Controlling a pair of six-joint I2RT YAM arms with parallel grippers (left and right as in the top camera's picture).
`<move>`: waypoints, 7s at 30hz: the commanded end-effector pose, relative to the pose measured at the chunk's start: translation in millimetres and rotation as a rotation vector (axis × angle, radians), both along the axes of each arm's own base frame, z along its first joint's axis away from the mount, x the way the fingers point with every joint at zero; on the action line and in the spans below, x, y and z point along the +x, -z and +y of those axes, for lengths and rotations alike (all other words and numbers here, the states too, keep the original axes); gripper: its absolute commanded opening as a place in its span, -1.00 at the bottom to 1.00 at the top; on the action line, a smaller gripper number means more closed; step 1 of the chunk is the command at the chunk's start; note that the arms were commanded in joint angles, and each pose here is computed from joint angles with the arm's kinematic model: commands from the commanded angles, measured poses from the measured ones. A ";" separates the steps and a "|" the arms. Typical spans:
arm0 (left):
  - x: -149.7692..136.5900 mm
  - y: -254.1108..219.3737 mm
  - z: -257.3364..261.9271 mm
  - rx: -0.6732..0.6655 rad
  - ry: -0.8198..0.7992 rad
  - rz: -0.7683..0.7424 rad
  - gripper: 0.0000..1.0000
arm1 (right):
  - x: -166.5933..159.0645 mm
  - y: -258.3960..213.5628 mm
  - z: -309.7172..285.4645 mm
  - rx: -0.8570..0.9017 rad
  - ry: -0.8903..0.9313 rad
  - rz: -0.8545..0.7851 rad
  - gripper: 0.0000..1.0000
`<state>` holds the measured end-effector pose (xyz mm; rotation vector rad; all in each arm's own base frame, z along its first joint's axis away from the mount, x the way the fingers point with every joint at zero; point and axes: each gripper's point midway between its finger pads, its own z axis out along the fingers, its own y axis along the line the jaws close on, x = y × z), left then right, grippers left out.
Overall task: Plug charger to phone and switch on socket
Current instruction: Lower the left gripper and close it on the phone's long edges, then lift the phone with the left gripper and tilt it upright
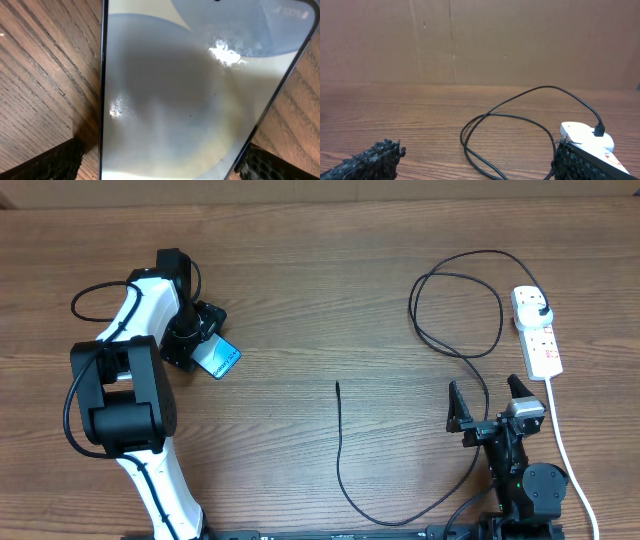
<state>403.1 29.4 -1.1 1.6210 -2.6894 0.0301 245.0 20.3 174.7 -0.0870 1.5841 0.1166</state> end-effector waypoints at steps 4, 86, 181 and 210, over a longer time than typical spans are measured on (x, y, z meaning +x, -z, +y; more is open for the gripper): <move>-21.6 27.6 -0.7 -0.011 -0.029 0.094 1.00 | -0.2 2.2 2.5 -0.001 -0.013 -0.002 1.00; 9.2 -9.1 -8.0 -0.063 0.036 0.023 -0.92 | -0.2 2.2 2.5 -0.001 -0.013 -0.002 1.00; 39.4 -225.0 -187.5 -1.507 0.137 -0.175 -0.92 | -0.2 2.2 2.5 -0.001 -0.013 -0.002 1.00; 29.3 -189.2 -194.4 -1.304 0.145 -0.120 -0.92 | -0.7 1.6 5.7 0.090 -0.031 0.008 1.00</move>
